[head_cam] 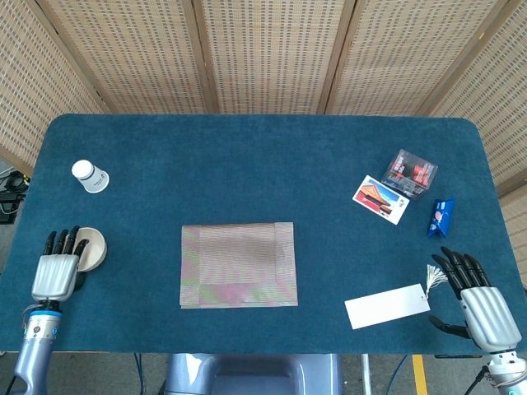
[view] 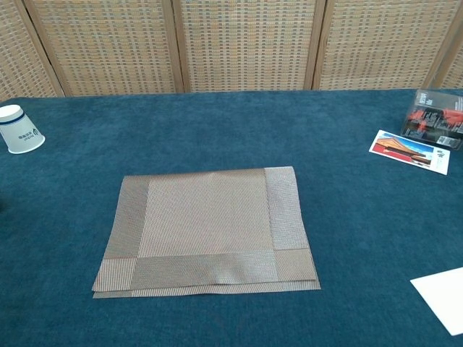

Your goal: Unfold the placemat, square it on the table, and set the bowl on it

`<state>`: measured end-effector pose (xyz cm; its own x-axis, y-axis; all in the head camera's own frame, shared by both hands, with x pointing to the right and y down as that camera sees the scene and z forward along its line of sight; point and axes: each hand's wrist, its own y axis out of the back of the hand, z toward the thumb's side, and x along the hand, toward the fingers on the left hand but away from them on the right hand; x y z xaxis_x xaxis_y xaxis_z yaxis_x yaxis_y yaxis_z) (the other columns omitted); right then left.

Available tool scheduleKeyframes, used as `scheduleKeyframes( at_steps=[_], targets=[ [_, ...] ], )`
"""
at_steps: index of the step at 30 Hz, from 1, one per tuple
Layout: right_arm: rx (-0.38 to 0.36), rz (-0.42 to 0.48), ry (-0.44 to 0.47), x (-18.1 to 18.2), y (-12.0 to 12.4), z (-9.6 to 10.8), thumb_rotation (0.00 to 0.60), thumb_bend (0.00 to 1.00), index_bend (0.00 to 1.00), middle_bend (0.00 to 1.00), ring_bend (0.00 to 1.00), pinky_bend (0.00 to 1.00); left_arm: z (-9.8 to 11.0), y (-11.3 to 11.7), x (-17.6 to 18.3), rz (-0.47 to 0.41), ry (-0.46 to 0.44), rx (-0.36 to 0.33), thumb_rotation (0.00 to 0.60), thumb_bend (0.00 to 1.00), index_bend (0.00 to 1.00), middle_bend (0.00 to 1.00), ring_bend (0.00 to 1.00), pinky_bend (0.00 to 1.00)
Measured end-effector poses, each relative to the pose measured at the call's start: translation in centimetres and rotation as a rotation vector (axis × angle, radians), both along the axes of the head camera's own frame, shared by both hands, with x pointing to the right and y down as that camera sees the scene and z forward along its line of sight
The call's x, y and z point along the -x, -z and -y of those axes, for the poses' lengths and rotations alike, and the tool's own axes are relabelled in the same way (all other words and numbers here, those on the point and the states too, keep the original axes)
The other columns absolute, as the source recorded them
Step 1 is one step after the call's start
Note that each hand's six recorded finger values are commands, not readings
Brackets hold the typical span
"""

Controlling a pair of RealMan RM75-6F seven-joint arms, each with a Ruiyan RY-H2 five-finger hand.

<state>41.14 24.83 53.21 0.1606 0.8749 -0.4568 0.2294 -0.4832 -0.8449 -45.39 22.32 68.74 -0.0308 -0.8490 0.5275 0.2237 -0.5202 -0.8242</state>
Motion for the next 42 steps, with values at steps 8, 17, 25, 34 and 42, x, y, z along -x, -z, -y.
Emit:
scheduleKeyframes(
  at_steps=[8, 17, 25, 34, 42],
  targets=[
    [-0.001, 0.008, -0.001, 0.0, 0.1, 0.0, 0.600, 0.06, 0.09, 0.00, 0.00, 0.00, 1.1, 4.3, -2.3, -0.268, -0.059, -0.069, 0.600, 0.32, 0.13, 0.00, 0.00, 0.00],
    [-0.006, 0.018, -0.007, -0.1, 0.3, 0.0, 0.600, 0.07, 0.09, 0.00, 0.00, 0.00, 0.8, 4.8, -6.1, -0.326, -0.159, -0.032, 0.600, 0.31, 0.29, 0.00, 0.00, 0.00],
    [-0.009, 0.025, -0.015, -0.3, 0.5, 0.2, 0.600, 0.06, 0.09, 0.00, 0.00, 0.00, -0.1, 3.4, -11.2, -0.395, -0.251, -0.005, 0.600, 0.26, 0.41, 0.00, 0.00, 0.00],
    [-0.001, 0.031, -0.017, -0.4, 0.5, 0.2, 0.600, 0.06, 0.09, 0.00, 0.00, 0.00, -2.6, 0.7, -17.1, -0.401, -0.384, 0.064, 0.600, 0.26, 0.46, 0.00, 0.00, 0.00],
    [-0.008, 0.048, -0.026, -0.5, 0.9, 0.4, 0.600, 0.06, 0.09, 0.00, 0.00, 0.00, -4.1, -0.1, -18.6, -0.390, -0.434, 0.108, 0.600, 0.26, 0.47, 0.00, 0.00, 0.00]
  ],
)
